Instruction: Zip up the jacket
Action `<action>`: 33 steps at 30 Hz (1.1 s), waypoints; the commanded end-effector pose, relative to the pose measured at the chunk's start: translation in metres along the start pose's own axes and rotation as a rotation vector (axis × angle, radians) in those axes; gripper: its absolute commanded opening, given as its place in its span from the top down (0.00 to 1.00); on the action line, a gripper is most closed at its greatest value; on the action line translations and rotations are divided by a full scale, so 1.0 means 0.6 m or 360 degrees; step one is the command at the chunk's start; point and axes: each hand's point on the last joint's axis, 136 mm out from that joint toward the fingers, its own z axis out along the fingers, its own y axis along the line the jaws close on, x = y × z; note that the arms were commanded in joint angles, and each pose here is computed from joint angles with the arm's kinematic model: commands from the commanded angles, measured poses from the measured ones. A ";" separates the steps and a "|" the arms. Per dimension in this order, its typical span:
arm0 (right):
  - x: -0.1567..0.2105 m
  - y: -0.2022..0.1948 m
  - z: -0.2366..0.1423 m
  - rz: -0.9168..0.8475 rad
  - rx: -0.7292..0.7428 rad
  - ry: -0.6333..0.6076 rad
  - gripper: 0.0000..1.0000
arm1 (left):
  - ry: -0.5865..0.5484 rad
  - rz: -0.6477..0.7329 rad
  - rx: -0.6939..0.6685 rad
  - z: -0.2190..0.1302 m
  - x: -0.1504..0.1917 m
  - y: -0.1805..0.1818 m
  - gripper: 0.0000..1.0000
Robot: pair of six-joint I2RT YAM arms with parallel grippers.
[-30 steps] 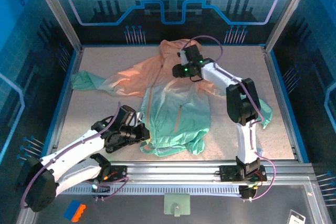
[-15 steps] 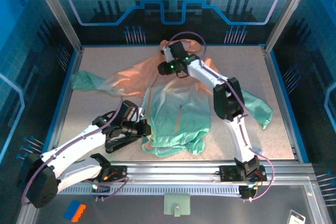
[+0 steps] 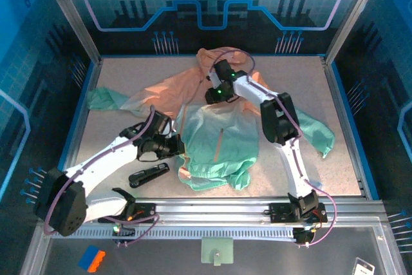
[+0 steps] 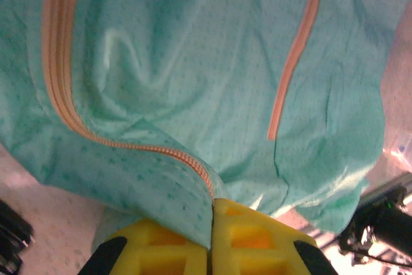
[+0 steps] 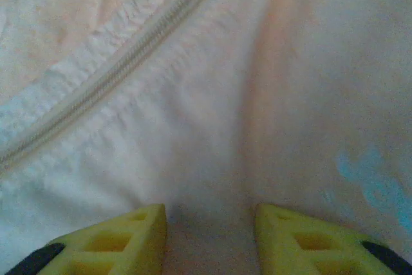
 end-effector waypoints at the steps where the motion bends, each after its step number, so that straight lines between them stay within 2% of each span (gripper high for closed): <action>1: 0.047 -0.067 -0.035 0.0195 0.0080 0.0033 0.59 | -0.0070 0.0088 0.0059 -0.013 -0.057 -0.013 1.00; 5: 0.105 -0.103 -0.063 0.0334 0.0122 0.0068 0.58 | -0.0121 0.0075 0.0086 -0.031 -0.116 -0.007 1.00; 10: 0.163 -0.107 -0.086 0.0418 0.0127 0.0113 0.59 | -0.0186 0.0080 0.0065 -0.070 -0.144 0.004 1.00; 16: 0.225 -0.072 -0.103 0.0441 0.0122 0.0158 0.59 | -0.0312 -0.0020 0.0035 -0.119 -0.162 0.052 1.00; 23: 0.294 -0.022 -0.111 0.0454 0.0118 0.0203 0.59 | -0.0377 -0.0219 0.0042 -0.136 -0.188 0.112 1.00; 27: 0.283 -0.010 -0.128 0.0447 0.0109 0.0137 0.59 | -0.0486 -0.0286 0.0030 -0.160 -0.209 0.140 1.00; 33: 0.201 0.000 -0.179 0.0337 0.0120 -0.0020 0.58 | -0.0569 -0.0273 0.0025 -0.183 -0.237 0.144 0.90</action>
